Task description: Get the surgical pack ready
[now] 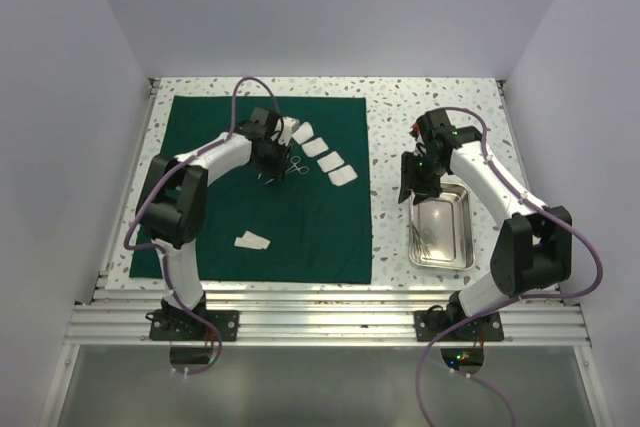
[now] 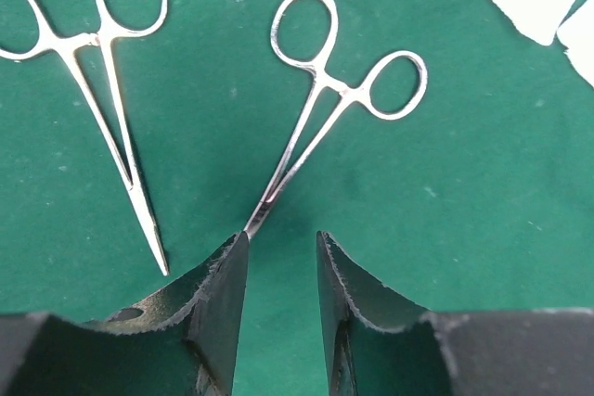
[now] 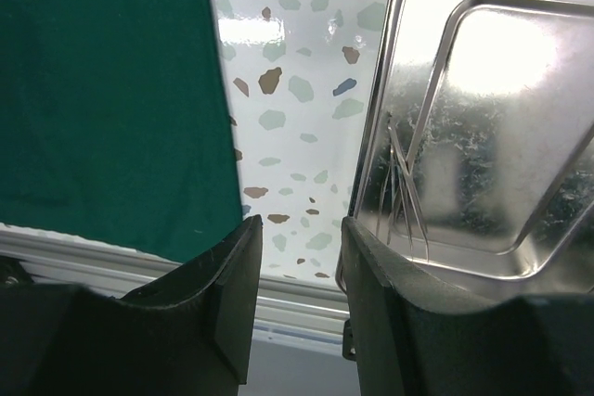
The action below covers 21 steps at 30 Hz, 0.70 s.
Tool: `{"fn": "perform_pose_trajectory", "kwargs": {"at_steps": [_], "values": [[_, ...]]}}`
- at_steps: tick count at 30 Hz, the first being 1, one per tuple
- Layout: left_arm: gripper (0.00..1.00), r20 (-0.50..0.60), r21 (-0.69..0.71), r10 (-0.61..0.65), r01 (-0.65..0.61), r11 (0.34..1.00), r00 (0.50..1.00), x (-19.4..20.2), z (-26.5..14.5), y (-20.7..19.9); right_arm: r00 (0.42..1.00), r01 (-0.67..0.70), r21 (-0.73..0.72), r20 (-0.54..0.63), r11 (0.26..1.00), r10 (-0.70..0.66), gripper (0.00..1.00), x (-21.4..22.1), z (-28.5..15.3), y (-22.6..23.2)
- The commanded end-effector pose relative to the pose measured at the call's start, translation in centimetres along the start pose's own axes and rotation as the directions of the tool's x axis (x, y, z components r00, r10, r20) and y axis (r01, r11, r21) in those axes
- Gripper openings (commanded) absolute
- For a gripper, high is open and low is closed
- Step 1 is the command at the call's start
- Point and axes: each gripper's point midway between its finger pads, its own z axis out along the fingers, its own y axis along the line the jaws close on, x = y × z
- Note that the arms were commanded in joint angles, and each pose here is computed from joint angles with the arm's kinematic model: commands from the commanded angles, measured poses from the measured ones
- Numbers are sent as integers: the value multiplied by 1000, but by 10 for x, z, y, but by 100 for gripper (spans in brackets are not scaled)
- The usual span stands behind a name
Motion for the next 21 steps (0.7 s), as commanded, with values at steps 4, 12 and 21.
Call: {"fn": "perform_pose_trajectory", "kwargs": {"at_steps": [4,12,21], "values": [[40,21,-58,36,-35,998,999,-2,8,9,1000,24,-44,11,999,-23,44,0,-5,8],[35,-28,-56,61,-63,996,998,10,22,13,1000,25,-42,2,999,-25,44,2,-1,7],[17,-54,-62,56,-60,996,997,25,25,14,1000,24,-43,5,999,-24,44,1,0,7]]}}
